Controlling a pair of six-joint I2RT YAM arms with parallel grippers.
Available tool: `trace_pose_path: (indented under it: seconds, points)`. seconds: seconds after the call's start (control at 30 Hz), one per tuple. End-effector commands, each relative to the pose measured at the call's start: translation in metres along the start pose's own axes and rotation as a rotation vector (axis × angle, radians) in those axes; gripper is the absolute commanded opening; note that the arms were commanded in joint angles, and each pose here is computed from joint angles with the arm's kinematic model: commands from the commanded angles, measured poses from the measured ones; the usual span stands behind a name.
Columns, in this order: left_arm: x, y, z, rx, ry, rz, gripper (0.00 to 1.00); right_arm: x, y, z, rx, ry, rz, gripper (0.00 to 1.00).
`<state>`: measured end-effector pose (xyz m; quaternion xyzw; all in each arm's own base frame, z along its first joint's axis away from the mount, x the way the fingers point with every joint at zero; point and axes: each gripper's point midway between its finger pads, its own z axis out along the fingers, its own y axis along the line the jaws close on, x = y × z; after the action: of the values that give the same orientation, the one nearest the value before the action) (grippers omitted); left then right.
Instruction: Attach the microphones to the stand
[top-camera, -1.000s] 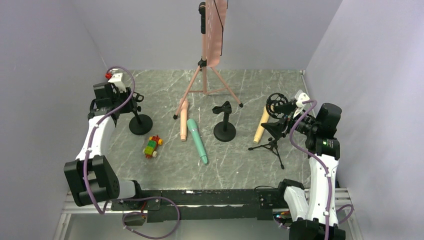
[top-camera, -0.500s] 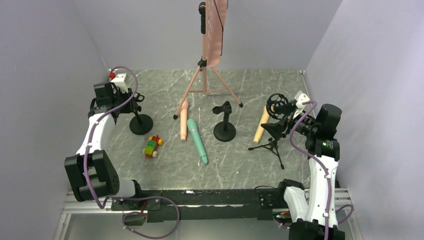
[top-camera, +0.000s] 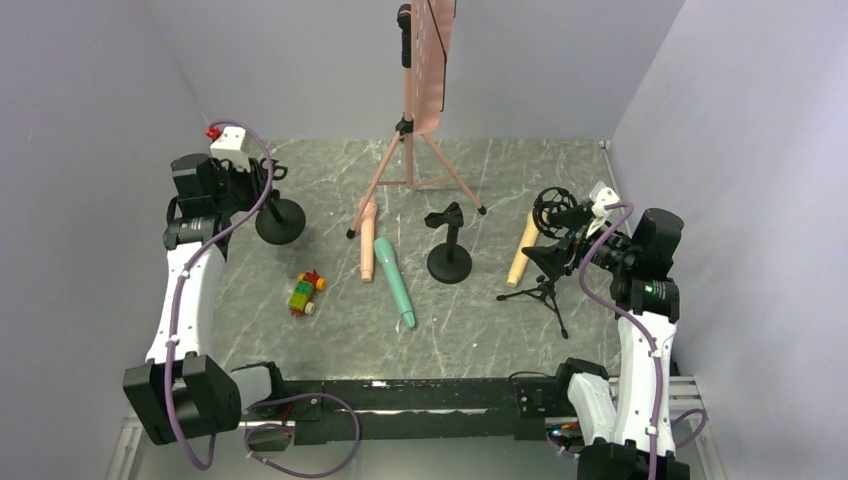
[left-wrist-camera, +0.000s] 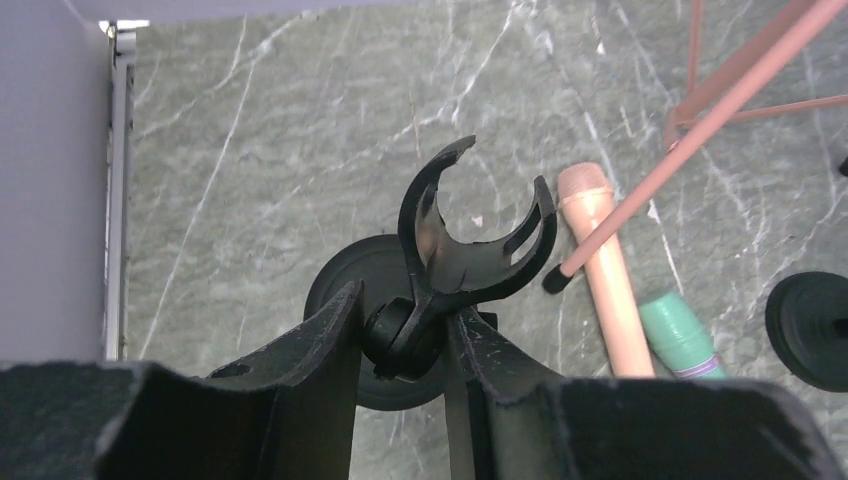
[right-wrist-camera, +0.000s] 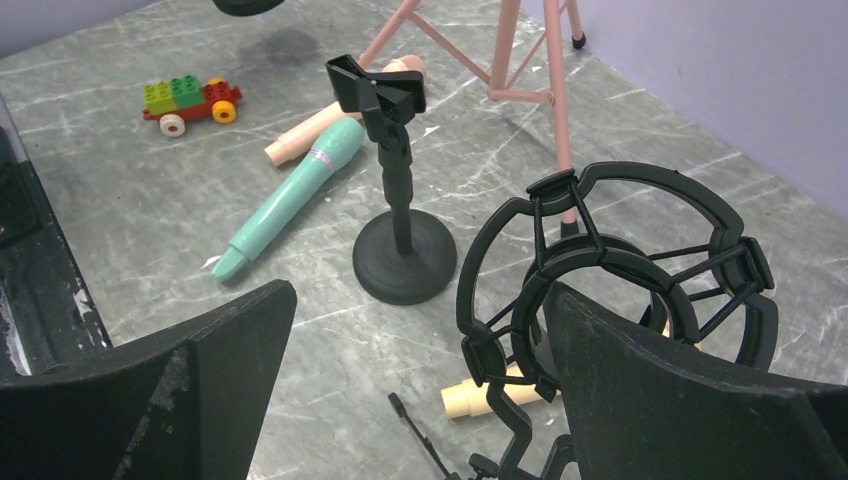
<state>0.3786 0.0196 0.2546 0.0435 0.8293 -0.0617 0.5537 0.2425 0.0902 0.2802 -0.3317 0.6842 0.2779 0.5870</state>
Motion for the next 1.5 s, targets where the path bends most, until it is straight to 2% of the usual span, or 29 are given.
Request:
trace_pose_path:
  seconds: [0.0, 0.13, 0.3, 0.53, 0.73, 0.97, 1.23, 1.4, 1.47]
  points:
    - [-0.07, -0.031, -0.026, 0.089, -0.193, 0.095, 0.0, 0.016, 0.006, 0.001, -0.012, 0.028, 0.092, 1.0]
    - [-0.068, -0.078, -0.047, 0.229, -0.147, 0.11, 0.0, 0.018, 0.006, 0.001, -0.011, 0.03, 0.091, 1.0]
    - [-0.034, -0.138, -0.088, 0.411, -0.099, 0.1, 0.0, 0.02, 0.004, 0.002, -0.008, 0.034, 0.091, 1.0]
    - [0.023, -0.185, -0.124, 0.604, 0.02, 0.064, 0.0, 0.023, 0.005, 0.004, -0.029, 0.032, 0.106, 1.0]
    - [0.067, -0.218, -0.126, 0.722, 0.07, 0.138, 0.0, 0.026, 0.007, 0.004, -0.041, 0.034, 0.094, 1.0]
    - [0.086, -0.238, -0.117, 0.796, 0.04, 0.286, 0.0, 0.029, 0.006, 0.005, -0.042, 0.038, 0.102, 1.0]
    - [0.117, -0.243, -0.101, 0.802, 0.116, 0.457, 0.0, 0.031, 0.005, 0.005, -0.042, 0.039, 0.098, 1.0]
    - [0.124, -0.241, -0.097, 0.797, 0.115, 0.486, 0.0, 0.03, 0.008, 0.005, -0.058, 0.036, 0.094, 1.0]
    - [0.125, -0.238, -0.095, 0.774, 0.122, 0.471, 0.06, 0.031, 0.008, 0.005, -0.059, 0.036, 0.095, 1.0]
